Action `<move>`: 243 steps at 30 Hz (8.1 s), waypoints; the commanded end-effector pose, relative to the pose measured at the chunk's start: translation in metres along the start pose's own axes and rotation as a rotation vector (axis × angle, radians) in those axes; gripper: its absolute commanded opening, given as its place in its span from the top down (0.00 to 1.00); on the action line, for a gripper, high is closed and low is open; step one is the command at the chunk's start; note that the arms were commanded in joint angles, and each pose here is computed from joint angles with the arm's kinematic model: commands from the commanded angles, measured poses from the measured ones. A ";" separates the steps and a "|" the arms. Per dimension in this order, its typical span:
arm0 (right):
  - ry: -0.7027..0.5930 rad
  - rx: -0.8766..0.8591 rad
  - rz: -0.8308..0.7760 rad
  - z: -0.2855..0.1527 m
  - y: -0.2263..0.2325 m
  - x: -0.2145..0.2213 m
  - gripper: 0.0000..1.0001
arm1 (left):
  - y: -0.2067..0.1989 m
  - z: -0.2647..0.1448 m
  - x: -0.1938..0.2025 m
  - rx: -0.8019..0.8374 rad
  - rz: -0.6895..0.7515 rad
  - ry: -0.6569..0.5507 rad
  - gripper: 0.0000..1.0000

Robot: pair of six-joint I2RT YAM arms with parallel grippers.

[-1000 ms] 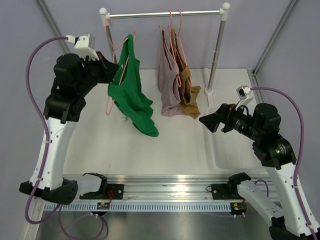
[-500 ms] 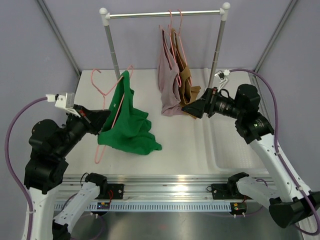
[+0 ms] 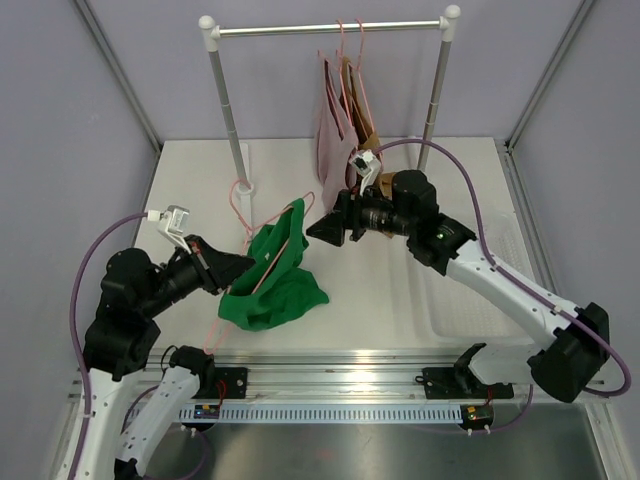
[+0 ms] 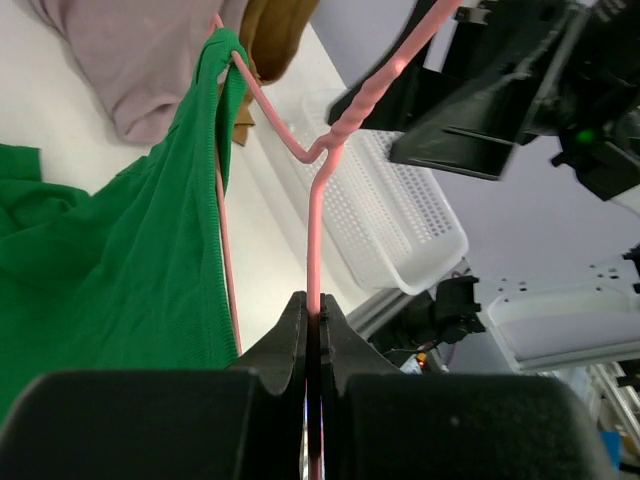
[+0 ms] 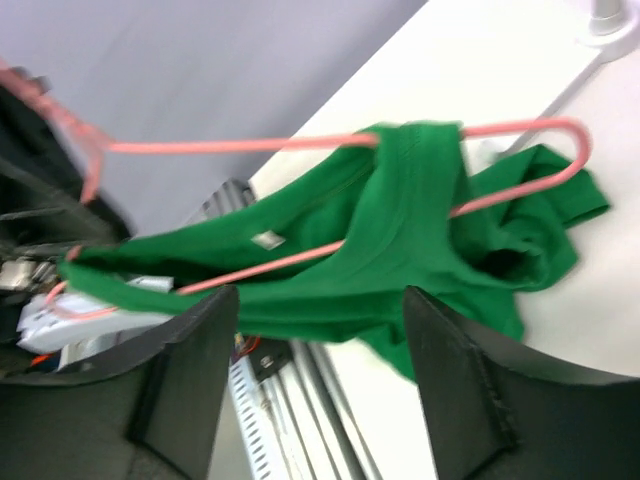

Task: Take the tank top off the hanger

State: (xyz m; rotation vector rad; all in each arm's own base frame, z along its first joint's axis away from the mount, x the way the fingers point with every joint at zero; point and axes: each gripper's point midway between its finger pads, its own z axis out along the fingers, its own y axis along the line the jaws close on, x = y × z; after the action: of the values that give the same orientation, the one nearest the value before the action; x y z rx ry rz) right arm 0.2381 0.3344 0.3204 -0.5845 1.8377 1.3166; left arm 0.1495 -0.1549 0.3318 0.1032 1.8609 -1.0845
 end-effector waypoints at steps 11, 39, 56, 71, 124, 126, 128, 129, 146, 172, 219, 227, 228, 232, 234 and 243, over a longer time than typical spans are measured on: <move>-0.089 0.051 -0.133 0.053 -0.034 -0.029 0.32 | -0.028 0.005 0.002 0.185 -0.081 -0.002 1.00; -0.035 0.662 -0.137 0.023 -0.163 -0.035 1.00 | -0.027 -0.022 0.005 0.120 0.240 0.063 1.00; -0.097 -0.209 -0.119 -0.057 0.055 -0.028 1.00 | -0.093 -0.048 -0.127 0.467 0.253 -0.798 1.00; 0.023 -0.211 -0.241 -0.143 0.097 0.037 1.00 | -0.043 0.060 -0.191 0.137 0.184 -0.629 1.00; 0.360 0.348 0.065 -0.074 -0.055 0.142 0.00 | 0.090 0.215 -0.280 -0.346 0.150 -0.249 0.29; 0.404 0.426 0.039 -0.070 -0.063 0.153 0.01 | 0.085 0.207 -0.278 -0.344 0.172 -0.242 0.01; 0.435 0.502 0.020 -0.069 -0.069 0.161 0.00 | 0.078 0.189 -0.276 -0.364 0.181 -0.253 0.01; 0.448 0.585 0.009 -0.068 -0.082 0.165 0.00 | 0.074 0.179 -0.275 -0.376 0.178 -0.259 0.01; 0.801 0.825 -0.075 -0.037 -0.128 0.289 0.12 | 0.082 0.038 -0.148 -0.551 0.126 -0.285 0.01; 0.251 1.130 -0.304 -0.128 -0.074 0.009 1.00 | 0.156 0.003 -0.050 -0.741 0.300 -0.087 0.01; -0.278 0.840 0.123 -0.211 -0.093 -0.015 0.01 | -0.027 0.117 -0.170 -0.242 0.146 -0.249 0.01; -0.280 0.721 0.153 -0.207 -0.069 0.001 0.01 | -0.030 0.213 -0.204 -0.264 0.205 -0.262 0.01; -0.269 0.714 0.157 -0.206 -0.069 0.004 0.00 | -0.041 0.217 -0.214 -0.233 0.215 -0.283 0.01; -0.240 0.673 0.163 -0.201 -0.064 0.013 0.00 | -0.043 0.256 -0.223 -0.200 0.216 -0.292 0.01; -0.222 0.640 0.175 -0.198 -0.060 0.019 0.01 | -0.042 0.272 -0.227 -0.198 0.235 -0.298 0.01; -0.225 0.609 0.158 -0.205 -0.044 0.022 0.01 | 0.003 0.325 -0.219 -0.317 0.325 -0.300 0.21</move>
State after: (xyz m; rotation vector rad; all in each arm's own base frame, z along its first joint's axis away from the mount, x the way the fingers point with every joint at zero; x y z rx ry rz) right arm 0.1972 0.1262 0.2946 0.0641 2.0237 0.7670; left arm 0.4796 -0.3082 0.4148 0.0512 1.7702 -0.5843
